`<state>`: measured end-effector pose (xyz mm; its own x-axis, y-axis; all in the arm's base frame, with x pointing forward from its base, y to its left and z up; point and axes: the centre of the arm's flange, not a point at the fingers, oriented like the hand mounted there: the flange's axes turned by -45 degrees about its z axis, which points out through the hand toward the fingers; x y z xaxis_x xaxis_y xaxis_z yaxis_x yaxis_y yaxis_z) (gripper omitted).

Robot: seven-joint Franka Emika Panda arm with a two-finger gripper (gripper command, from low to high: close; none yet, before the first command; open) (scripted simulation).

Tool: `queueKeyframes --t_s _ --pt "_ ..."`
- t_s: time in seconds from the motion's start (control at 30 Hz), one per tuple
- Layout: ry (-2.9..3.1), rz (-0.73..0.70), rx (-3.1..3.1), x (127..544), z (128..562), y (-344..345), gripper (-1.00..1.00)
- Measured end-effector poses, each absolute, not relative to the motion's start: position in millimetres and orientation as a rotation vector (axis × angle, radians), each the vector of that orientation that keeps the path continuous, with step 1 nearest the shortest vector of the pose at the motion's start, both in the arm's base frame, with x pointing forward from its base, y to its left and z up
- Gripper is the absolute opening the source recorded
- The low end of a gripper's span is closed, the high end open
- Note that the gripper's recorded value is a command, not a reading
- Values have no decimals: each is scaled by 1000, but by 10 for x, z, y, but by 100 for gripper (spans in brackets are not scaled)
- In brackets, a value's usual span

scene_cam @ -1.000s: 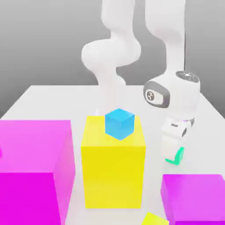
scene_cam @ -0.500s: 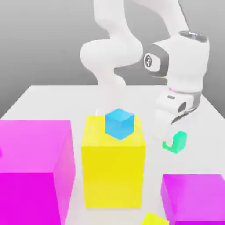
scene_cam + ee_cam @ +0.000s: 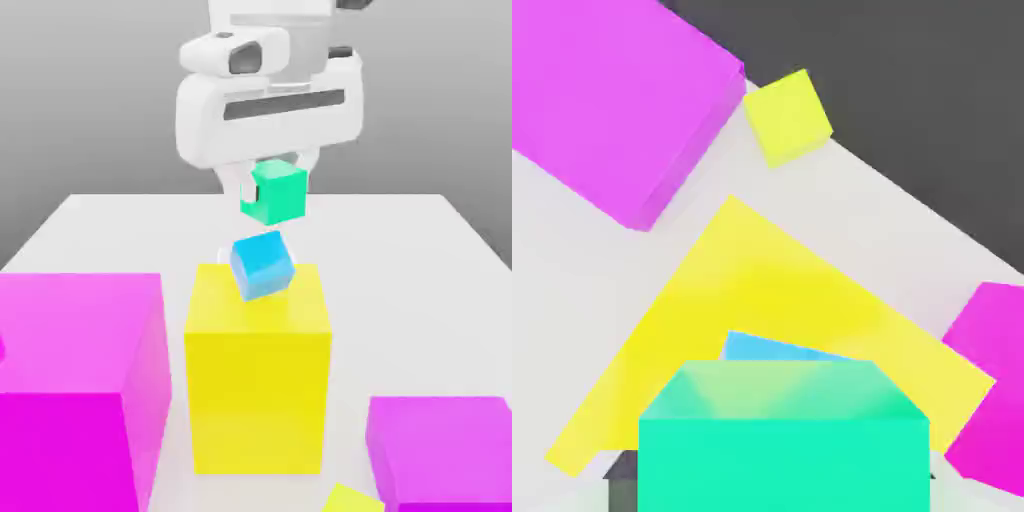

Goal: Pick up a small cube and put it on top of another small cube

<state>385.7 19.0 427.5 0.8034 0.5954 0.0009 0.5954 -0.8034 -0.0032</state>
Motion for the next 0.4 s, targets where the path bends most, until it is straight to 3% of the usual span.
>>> queueKeyframes --t_s 0.03,0.07,0.27,0.4 --pt "-986 0 -2978 3850 4136 188 -100" --pt "-987 0 -2977 3843 4054 187 100" --pt "-988 0 -2980 3839 4014 185 100" --pt "-990 0 -2982 3852 4436 184 100"
